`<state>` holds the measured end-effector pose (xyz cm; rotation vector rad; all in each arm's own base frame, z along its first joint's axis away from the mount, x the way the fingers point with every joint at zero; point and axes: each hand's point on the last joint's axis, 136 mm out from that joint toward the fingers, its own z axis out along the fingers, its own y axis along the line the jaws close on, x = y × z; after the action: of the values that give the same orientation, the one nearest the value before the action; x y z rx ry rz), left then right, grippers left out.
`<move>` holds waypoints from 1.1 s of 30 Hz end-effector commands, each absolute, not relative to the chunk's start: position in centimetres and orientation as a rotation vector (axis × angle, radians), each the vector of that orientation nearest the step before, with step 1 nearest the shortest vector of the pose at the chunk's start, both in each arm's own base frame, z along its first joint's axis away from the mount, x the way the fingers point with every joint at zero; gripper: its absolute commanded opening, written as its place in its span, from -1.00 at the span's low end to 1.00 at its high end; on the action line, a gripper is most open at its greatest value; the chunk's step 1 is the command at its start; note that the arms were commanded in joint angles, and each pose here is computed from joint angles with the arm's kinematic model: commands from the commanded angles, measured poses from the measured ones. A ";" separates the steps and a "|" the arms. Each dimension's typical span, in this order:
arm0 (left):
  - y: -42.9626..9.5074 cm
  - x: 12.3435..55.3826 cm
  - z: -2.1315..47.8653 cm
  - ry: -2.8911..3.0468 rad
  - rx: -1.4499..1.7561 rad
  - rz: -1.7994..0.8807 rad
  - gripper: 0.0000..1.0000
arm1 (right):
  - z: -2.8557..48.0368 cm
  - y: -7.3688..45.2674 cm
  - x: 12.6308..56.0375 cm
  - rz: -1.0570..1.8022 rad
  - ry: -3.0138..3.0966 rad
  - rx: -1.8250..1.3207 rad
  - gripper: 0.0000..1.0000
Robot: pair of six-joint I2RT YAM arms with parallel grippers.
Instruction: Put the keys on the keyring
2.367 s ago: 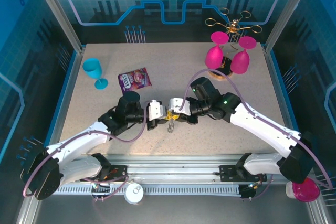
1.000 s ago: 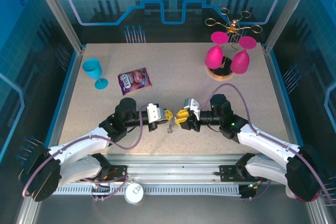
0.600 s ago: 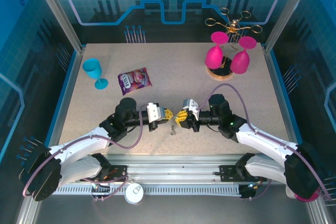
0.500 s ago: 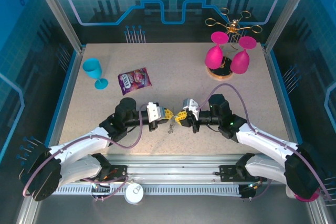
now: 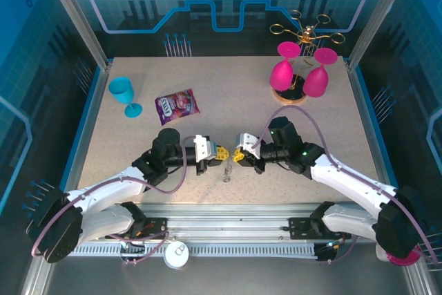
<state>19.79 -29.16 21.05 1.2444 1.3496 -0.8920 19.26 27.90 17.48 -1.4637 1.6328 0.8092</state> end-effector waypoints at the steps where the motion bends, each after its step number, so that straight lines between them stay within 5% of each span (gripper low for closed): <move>1: -30.1 18.9 24.2 1.190 1.253 -0.961 -1.00 | 17.2 28.0 18.9 0.846 1.663 -1.470 -1.00; 6: -30.3 19.3 23.8 1.185 1.251 -0.948 -1.00 | 19.9 26.8 19.9 0.848 1.592 -1.326 -0.37; 10: -30.3 19.3 23.4 1.192 1.255 -0.944 -1.00 | 21.3 25.6 19.8 0.846 1.526 -1.270 -0.21; 27: -30.4 19.4 23.0 1.204 1.262 -0.950 -1.00 | 23.0 28.0 19.2 1.022 1.398 -1.292 -0.38; 33: -30.5 19.3 23.1 1.197 1.264 -0.960 -1.00 | 22.6 28.3 19.4 1.018 1.403 -1.310 -0.69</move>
<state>20.13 -29.98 21.52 1.2399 1.2884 -0.9278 19.42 27.75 21.85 -1.2950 1.4419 1.0128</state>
